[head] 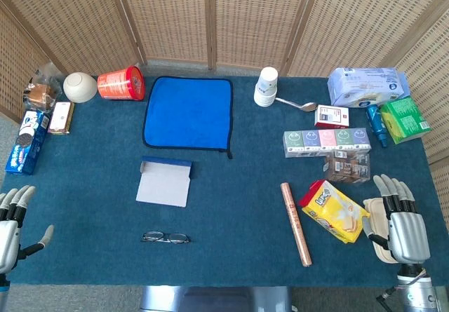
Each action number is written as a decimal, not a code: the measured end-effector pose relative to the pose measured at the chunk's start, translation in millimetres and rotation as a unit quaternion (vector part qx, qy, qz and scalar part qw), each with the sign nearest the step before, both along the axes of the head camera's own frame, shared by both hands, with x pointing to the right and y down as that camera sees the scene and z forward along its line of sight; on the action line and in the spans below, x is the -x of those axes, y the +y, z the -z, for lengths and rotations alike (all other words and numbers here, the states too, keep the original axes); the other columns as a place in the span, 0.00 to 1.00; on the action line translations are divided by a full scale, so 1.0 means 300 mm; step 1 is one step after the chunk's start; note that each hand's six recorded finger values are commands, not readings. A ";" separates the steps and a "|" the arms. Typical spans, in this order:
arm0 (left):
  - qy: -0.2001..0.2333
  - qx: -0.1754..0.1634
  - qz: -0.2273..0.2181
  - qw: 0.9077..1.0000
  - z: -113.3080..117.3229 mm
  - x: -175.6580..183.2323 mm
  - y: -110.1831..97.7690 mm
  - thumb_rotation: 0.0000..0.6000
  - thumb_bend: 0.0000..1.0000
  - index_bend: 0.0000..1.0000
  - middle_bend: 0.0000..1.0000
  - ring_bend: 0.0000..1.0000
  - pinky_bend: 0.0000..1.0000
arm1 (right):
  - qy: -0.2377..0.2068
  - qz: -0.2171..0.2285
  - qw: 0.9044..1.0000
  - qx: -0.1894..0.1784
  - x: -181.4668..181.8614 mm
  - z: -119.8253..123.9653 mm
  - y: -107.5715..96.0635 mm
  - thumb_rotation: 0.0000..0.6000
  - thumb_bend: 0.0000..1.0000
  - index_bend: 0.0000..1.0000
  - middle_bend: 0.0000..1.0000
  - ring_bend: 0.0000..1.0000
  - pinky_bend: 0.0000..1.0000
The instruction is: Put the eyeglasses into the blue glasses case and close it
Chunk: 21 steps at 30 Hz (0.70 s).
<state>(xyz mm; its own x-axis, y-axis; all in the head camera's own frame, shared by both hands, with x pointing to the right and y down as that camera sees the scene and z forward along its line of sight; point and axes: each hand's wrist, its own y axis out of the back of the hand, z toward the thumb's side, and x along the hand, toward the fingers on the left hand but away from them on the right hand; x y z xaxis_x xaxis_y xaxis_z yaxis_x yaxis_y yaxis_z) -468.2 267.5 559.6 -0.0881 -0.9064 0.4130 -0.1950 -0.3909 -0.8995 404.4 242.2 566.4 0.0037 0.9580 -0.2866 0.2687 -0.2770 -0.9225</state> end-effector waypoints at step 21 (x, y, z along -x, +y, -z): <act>0.034 0.021 -0.103 0.994 -0.046 -0.162 -0.040 0.77 0.30 0.16 0.12 0.06 0.00 | 0.002 -0.016 1.000 -0.012 -0.046 0.033 0.038 1.00 0.38 0.00 0.05 0.00 0.05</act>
<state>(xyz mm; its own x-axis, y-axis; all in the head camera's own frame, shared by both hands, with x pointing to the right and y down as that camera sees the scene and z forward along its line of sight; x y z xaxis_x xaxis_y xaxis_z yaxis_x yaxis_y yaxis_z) -419.5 255.5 573.4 0.1262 -0.8842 0.4497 -0.1673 -0.4658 -0.8689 418.1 253.5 556.7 -0.0283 0.9645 -0.2627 0.2735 -0.2453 -0.9301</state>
